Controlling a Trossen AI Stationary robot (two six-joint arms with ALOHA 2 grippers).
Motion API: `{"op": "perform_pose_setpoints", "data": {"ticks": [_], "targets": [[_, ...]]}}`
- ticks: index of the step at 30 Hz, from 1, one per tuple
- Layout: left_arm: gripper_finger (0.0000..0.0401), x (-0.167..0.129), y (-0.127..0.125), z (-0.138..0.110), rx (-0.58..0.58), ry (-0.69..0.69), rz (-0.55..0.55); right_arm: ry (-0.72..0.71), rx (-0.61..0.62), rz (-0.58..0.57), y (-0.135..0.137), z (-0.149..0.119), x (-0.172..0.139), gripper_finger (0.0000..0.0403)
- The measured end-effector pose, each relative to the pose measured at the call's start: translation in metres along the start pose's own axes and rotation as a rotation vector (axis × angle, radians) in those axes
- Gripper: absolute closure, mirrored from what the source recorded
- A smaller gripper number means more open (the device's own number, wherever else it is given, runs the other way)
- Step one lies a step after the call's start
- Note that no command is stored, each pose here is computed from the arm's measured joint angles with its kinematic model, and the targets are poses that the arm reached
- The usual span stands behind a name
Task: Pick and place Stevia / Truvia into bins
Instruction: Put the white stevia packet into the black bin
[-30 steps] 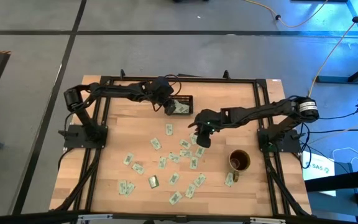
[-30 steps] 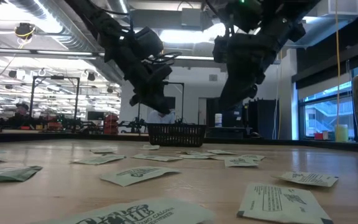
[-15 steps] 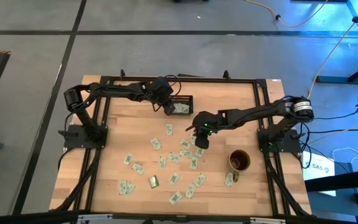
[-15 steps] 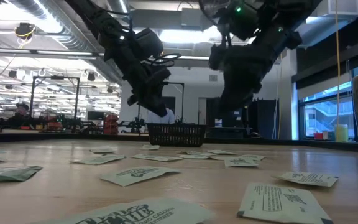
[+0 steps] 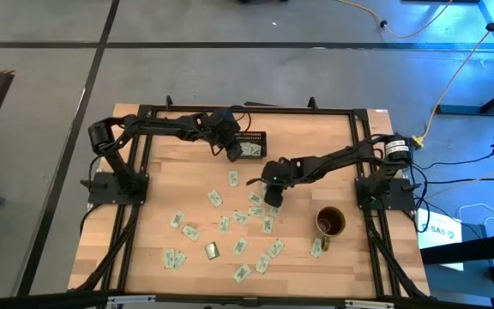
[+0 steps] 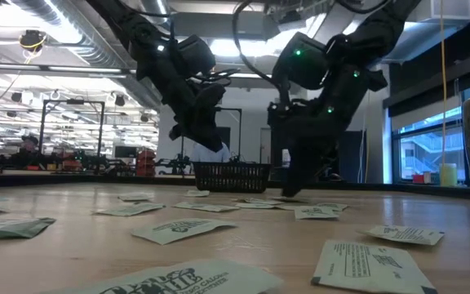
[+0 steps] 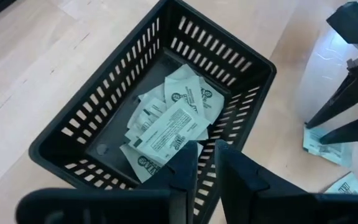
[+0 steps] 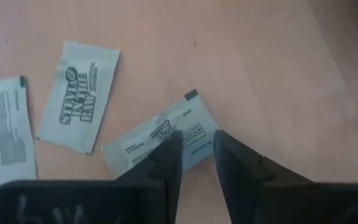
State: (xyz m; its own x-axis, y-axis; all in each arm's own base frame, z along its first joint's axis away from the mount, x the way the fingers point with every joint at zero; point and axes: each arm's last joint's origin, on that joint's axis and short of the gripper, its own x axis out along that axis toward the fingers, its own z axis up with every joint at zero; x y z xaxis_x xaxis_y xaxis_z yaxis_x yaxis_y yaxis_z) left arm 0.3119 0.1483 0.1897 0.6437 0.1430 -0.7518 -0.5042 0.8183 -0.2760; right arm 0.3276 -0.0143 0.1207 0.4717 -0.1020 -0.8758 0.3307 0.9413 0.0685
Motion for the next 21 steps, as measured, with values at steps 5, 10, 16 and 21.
{"op": "perform_pose_setpoints", "data": {"ticks": [5, 10, 16, 21], "targets": [[0.0354, -0.0001, 0.0001, 0.0001, 0.0, -0.002, 0.006, 0.021, -0.043, -0.006, -0.0006, -0.0019, -0.0001, 0.0346], [0.0353, -0.0001, 0.0001, 0.0001, 0.0, -0.002, 0.006, 0.03, -0.046, -0.008, -0.0012, -0.0027, 0.0, 0.0395], [0.035, -0.0001, 0.0001, 0.0001, 0.0, -0.002, 0.006, 0.024, -0.042, -0.004, -0.001, -0.0025, 0.0004, 0.0376], [0.0354, -0.0001, 0.0001, 0.0001, -0.018, -0.002, 0.006, 0.049, -0.042, -0.015, -0.0019, -0.0049, 0.0006, 0.0387]]}}
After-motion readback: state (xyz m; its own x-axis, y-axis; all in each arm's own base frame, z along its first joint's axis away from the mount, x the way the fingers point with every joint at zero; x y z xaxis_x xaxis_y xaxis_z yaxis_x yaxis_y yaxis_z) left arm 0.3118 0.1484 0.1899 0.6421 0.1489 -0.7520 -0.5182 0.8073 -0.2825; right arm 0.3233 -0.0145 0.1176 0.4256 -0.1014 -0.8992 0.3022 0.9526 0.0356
